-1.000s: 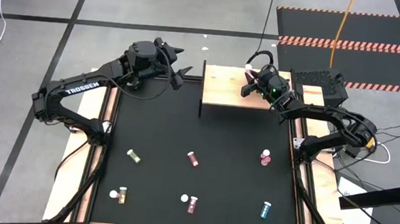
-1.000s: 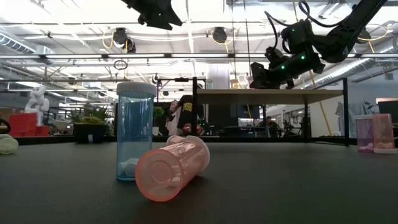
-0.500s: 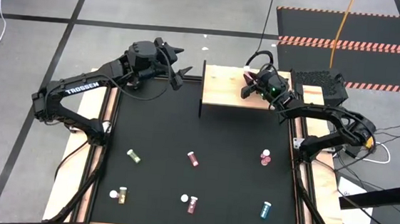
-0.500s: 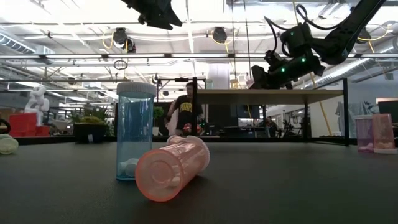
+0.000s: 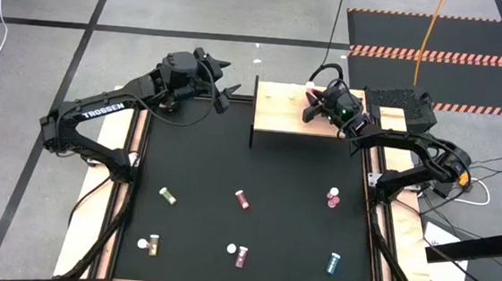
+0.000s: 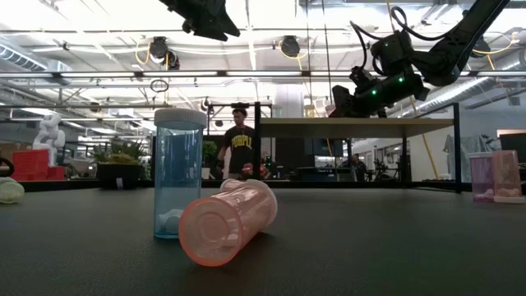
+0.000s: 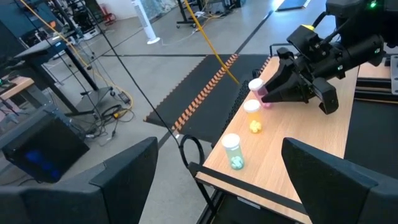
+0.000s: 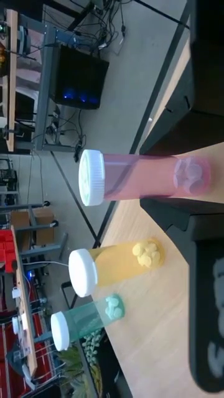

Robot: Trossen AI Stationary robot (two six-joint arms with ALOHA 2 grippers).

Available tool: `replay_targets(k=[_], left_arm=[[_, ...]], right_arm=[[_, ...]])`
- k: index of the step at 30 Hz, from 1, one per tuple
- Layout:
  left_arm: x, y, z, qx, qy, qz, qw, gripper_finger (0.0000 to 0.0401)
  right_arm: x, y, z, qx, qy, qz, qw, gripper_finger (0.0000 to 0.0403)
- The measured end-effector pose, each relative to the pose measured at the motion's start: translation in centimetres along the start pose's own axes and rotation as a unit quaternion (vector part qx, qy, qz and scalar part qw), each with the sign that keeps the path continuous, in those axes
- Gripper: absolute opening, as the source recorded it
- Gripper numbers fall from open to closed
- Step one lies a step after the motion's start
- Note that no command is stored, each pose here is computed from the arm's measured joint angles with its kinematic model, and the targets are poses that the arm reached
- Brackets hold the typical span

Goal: Pick and place medicine bottles onto shelf by color
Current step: Put the left pink pill bottle on the shelf

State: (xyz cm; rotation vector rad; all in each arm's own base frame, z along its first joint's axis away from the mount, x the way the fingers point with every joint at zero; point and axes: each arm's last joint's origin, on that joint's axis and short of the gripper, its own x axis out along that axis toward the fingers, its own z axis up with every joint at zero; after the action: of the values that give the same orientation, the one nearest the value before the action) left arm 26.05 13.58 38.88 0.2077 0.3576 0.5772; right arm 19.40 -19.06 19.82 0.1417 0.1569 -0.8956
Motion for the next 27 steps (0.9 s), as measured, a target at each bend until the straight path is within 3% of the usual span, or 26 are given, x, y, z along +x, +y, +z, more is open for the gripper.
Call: replay_targets(k=[10, 20, 27], left_arm=[[0.00, 0.00, -0.01, 0.004, 0.000, 0.000, 1.000, 0.0340], [-0.01, -0.01, -0.06, 0.010, 0.003, -0.001, 1.000, 0.0340], [-0.01, -0.01, -0.06, 0.010, 0.003, -0.001, 1.000, 0.0340]], right_arm=[[0.00, -0.13, -0.10, 0.001, 0.005, -0.002, 1.000, 0.0102], [-0.01, -0.14, -0.29, -0.001, 0.015, -0.003, 1.000, 0.0146], [-0.06, -0.14, -0.27, -0.001, 0.016, -0.004, 1.000, 0.0153]])
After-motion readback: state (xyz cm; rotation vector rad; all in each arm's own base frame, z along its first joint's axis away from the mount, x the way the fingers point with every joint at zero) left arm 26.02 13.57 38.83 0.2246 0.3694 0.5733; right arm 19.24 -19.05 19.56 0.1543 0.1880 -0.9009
